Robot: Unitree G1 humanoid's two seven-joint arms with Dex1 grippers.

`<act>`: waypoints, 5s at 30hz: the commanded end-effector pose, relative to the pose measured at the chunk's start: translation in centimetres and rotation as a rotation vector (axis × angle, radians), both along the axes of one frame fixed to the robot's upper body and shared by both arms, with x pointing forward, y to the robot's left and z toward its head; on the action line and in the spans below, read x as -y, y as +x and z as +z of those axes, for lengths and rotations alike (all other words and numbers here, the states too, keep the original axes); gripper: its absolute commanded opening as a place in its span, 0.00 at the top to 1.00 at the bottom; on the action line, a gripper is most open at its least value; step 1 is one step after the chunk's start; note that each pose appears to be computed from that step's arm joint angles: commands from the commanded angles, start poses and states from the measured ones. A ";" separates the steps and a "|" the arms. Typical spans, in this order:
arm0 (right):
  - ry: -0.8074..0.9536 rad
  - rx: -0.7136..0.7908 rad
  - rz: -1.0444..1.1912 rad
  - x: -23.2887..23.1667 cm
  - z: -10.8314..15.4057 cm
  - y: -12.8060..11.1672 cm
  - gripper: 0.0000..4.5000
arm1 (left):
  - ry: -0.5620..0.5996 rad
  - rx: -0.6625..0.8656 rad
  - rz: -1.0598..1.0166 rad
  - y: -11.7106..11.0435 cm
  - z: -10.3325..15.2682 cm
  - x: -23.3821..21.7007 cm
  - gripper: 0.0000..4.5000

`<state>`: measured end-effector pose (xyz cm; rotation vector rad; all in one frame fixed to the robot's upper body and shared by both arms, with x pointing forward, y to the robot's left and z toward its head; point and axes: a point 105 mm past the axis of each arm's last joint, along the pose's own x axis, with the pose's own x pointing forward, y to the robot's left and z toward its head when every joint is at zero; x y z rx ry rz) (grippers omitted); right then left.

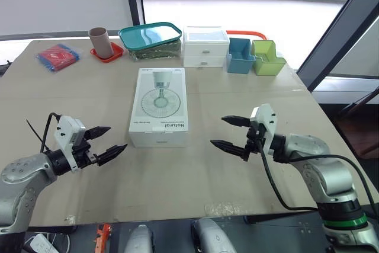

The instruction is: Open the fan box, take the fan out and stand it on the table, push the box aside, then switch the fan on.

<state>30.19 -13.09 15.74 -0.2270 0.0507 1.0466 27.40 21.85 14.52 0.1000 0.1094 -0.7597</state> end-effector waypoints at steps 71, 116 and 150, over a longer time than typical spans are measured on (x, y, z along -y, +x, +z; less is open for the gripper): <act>-0.306 0.484 0.244 -14.3 3.6 1.0 0.00 | 0.048 0.178 -0.226 8.5 2.7 5.6 0.98; -0.194 0.474 -0.056 -12.3 8.2 5.9 0.00 | 0.077 0.170 -0.244 8.2 2.1 6.1 0.98; -0.022 0.154 0.106 -6.1 5.5 -0.5 0.99 | 0.079 0.154 -0.252 8.1 1.6 6.2 1.00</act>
